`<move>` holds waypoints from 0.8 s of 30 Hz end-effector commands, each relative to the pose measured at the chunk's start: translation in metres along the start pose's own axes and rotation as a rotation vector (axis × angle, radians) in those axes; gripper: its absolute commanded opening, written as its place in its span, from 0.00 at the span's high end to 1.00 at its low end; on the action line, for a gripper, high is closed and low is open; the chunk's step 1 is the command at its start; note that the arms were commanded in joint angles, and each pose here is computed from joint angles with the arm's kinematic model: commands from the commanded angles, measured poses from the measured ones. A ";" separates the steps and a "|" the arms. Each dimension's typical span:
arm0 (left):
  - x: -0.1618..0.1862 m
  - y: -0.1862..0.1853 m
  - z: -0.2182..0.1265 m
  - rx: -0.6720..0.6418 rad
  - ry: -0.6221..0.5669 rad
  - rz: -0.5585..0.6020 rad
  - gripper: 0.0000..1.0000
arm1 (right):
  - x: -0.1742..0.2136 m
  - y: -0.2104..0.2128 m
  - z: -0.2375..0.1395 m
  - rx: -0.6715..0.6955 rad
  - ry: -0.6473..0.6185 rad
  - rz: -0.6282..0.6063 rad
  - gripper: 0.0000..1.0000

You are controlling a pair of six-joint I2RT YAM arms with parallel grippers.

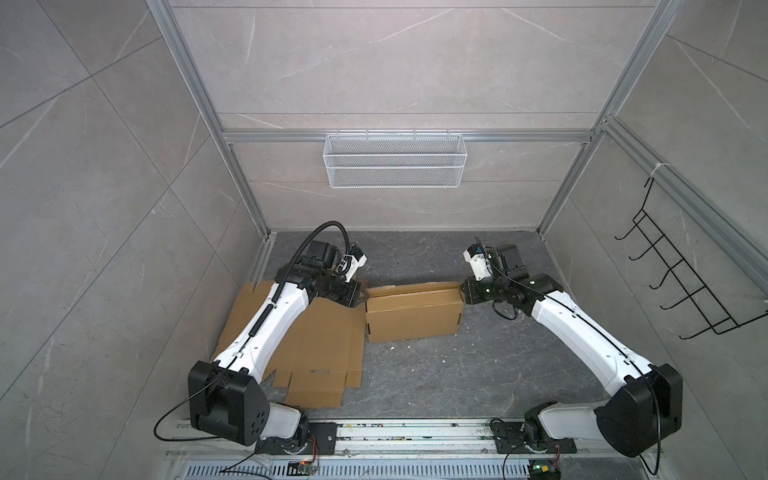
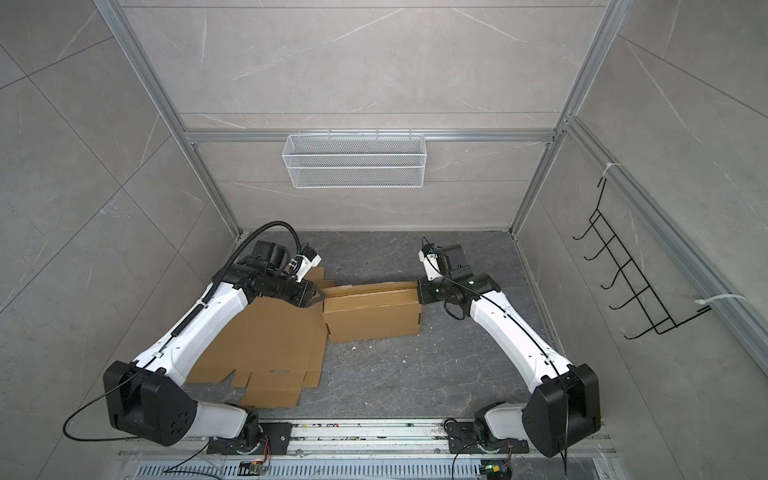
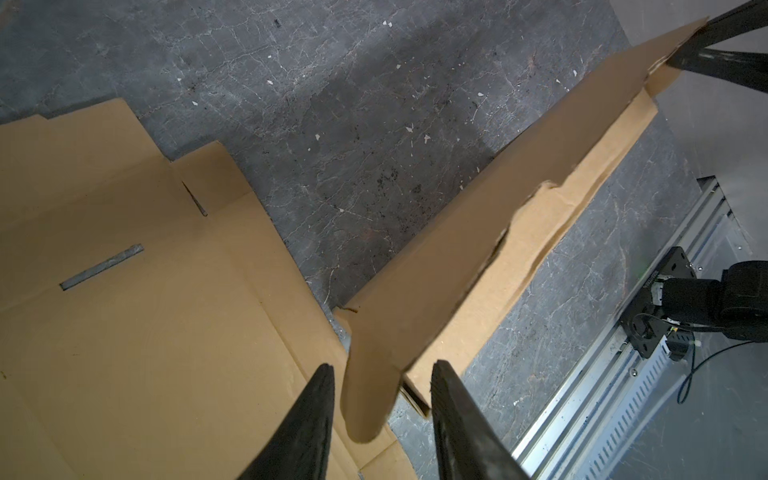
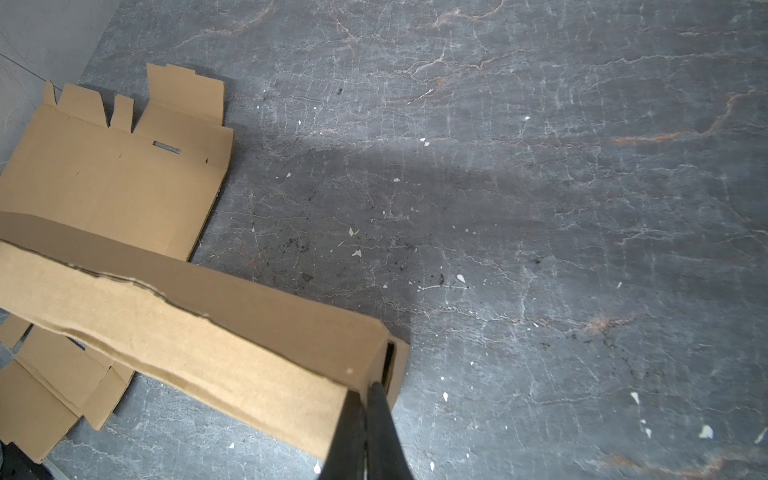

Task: Fold the paper box

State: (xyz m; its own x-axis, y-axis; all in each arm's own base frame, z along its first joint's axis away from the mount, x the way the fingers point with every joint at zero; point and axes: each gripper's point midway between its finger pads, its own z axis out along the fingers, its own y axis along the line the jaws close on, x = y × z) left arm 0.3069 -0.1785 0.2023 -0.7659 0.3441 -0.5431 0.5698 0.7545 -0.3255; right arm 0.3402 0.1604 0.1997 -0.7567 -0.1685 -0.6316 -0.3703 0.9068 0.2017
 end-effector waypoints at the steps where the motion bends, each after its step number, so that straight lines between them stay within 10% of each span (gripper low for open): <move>1: -0.012 -0.004 -0.006 0.014 -0.021 -0.015 0.67 | 0.027 0.005 0.002 -0.014 0.107 0.005 1.00; 8: -0.006 -0.010 -0.010 0.036 0.007 -0.061 0.89 | 0.026 0.007 0.001 -0.019 0.099 0.013 1.00; 24: -0.003 -0.014 -0.002 0.050 0.010 -0.295 0.98 | 0.031 0.009 0.000 -0.005 0.099 0.040 1.00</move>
State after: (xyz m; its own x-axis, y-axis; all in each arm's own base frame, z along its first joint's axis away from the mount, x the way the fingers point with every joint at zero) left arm 0.3022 -0.1787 0.1992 -0.8765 0.2092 -0.4335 0.4051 0.8071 -0.4295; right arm 0.3358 0.1647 0.2012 -0.7598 -0.1646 -0.6290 -0.3687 0.9059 0.2083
